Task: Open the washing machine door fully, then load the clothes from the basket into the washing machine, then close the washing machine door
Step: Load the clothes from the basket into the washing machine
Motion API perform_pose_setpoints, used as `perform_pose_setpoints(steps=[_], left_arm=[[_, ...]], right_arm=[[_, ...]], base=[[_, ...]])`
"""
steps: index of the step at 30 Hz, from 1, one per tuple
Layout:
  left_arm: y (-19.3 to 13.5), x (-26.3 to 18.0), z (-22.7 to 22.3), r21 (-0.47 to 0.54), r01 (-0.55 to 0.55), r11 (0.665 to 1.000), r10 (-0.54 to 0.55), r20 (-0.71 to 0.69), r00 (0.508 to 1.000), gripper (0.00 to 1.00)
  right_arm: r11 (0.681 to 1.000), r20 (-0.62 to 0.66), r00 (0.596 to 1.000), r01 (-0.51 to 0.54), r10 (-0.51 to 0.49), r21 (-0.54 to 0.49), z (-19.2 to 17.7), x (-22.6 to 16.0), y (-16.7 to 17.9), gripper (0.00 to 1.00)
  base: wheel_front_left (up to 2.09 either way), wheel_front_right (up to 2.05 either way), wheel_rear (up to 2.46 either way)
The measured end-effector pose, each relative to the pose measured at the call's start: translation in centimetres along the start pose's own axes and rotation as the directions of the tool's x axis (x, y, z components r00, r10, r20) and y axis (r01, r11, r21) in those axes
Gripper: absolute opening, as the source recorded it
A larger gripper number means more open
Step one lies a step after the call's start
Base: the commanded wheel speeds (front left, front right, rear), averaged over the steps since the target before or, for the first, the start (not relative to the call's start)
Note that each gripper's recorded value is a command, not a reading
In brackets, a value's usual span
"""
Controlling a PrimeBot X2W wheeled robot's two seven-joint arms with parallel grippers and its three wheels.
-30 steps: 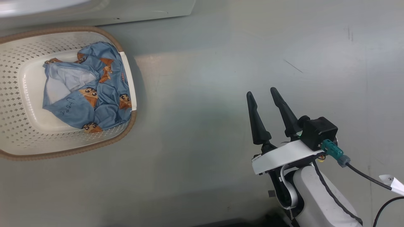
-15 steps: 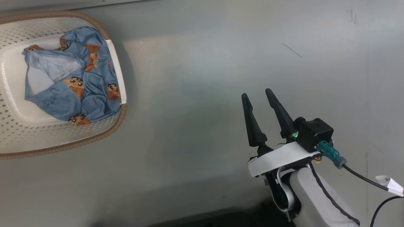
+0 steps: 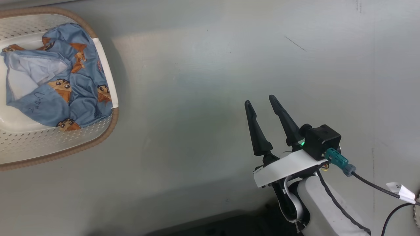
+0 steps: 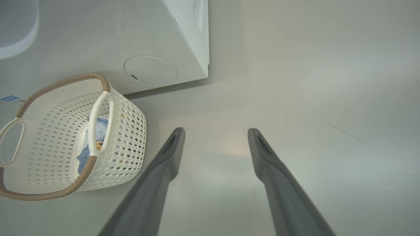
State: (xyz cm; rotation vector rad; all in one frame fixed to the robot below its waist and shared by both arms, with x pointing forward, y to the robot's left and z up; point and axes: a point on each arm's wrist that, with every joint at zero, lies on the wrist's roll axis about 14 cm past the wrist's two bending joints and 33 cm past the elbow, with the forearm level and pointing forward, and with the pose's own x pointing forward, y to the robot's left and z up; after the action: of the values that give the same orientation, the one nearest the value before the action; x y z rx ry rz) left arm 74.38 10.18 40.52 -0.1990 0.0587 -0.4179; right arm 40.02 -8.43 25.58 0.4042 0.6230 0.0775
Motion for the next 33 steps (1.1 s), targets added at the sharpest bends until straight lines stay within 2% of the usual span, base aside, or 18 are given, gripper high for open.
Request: perform_pose_setpoints(steps=[9, 10, 11, 27, 33], left_arm=[[0.7, -0.1, -1.6, 0.0, -0.008, 1.0, 0.008, -0.058, 0.998, 0.0], [0.7, -0.1, -1.6, -0.001, -0.006, 1.0, 0.006, -0.054, 0.998, 0.47], [0.6, 0.0, -1.5, -0.001, -0.005, 1.0, 0.005, -0.05, 0.999, 1.0], [1.9, -1.4, -0.7, -0.01, -0.062, 0.998, 0.061, -0.028, 0.998, 1.0], [0.8, -2.5, -1.0, -0.048, -0.063, 0.997, 0.062, -0.034, 0.998, 1.0]], right_arm=[[1.0, -0.007, 1.0, 0.007, -0.007, 0.006, -0.2, -0.1, -0.2, 1.0], [1.0, -0.007, 1.0, 0.008, -0.008, 0.006, -0.2, -0.1, -0.2, 1.0], [1.0, -0.007, 1.0, 0.008, -0.008, 0.006, -0.2, -0.1, -0.2, 1.0], [1.0, 0.06, 0.998, 0.013, -0.012, -0.01, 2.2, 0.2, -0.3, 1.0], [1.0, 0.097, 0.995, 0.012, -0.009, -0.024, 3.7, 0.3, -0.2, 1.0]], base=[[0.0, 0.0, 0.0], [0.0, 0.0, 0.0], [0.0, 0.0, 0.0], [0.0, 0.0, 0.0], [0.0, 0.0, 0.0]])
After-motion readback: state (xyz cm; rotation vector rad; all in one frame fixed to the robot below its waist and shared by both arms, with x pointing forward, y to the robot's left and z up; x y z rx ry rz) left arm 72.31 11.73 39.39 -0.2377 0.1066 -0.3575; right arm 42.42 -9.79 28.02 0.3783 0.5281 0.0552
